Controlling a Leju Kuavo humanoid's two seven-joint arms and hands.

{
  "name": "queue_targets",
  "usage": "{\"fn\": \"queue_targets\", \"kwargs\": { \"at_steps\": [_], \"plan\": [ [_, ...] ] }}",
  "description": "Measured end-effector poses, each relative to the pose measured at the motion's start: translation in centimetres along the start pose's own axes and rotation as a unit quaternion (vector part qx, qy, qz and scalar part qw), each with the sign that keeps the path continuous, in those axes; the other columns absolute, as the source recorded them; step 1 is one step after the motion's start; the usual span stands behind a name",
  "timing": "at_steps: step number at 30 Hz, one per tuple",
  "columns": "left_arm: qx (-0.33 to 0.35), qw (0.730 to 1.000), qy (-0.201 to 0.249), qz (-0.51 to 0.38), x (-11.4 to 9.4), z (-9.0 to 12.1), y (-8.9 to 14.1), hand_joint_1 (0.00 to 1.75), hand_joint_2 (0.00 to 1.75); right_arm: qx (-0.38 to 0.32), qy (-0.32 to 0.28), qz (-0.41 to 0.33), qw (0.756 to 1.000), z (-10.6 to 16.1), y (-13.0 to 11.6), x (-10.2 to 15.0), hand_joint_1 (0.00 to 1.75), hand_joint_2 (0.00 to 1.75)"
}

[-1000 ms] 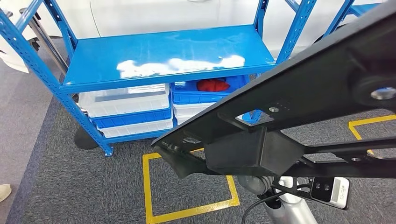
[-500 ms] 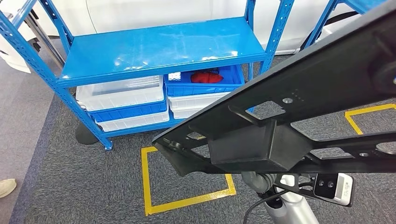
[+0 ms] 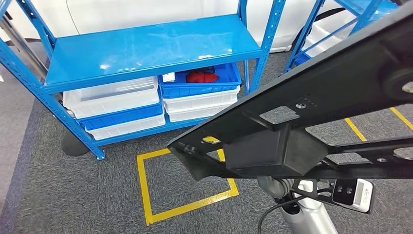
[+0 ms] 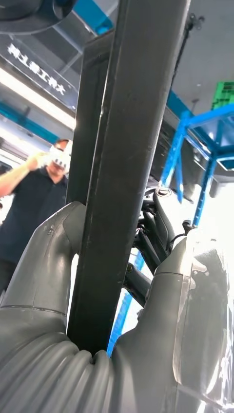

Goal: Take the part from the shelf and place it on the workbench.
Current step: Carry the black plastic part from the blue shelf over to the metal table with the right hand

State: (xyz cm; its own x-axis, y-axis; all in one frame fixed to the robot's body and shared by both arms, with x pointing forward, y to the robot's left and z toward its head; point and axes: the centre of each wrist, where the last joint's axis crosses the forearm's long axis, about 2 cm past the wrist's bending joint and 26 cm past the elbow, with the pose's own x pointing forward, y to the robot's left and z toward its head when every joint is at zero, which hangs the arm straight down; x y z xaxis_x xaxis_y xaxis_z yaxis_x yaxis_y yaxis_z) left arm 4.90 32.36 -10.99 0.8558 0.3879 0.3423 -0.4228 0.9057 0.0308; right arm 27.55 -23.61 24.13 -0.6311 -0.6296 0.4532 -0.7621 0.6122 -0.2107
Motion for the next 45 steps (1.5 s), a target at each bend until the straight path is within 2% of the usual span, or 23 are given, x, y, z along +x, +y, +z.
{"fn": "queue_targets", "kwargs": {
  "at_steps": [9,15,24,29,34,45],
  "plan": [
    [-0.002,1.000,-0.002,0.002,0.1,0.0,-0.3,0.00,0.00,0.012,0.006,0.004,1.000,0.3,-0.3,0.4,1.75,1.75],
    [0.007,1.000,-0.015,0.005,0.0,0.0,-0.4,0.00,0.00,0.017,-0.001,0.039,0.999,-0.3,-0.4,1.1,1.75,1.75],
    [0.043,0.998,-0.042,0.007,-0.3,0.1,-0.3,0.00,0.00,0.017,-0.020,0.068,0.997,-1.0,1.1,2.3,1.75,1.75],
    [0.033,0.998,-0.051,-0.005,-0.3,0.1,-0.7,0.00,0.00,0.008,-0.019,0.105,0.994,-1.7,2.3,2.4,1.75,1.75],
    [0.024,0.998,-0.050,-0.009,-0.7,0.2,-0.7,0.00,0.00,-0.002,-0.017,0.111,0.994,-2.0,3.3,1.8,1.75,1.75],
    [0.009,0.999,-0.037,-0.002,-0.7,0.2,-1.4,0.00,0.00,0.002,-0.007,0.067,0.998,-2.6,4.5,-0.6,1.75,1.75]
  ]
}}
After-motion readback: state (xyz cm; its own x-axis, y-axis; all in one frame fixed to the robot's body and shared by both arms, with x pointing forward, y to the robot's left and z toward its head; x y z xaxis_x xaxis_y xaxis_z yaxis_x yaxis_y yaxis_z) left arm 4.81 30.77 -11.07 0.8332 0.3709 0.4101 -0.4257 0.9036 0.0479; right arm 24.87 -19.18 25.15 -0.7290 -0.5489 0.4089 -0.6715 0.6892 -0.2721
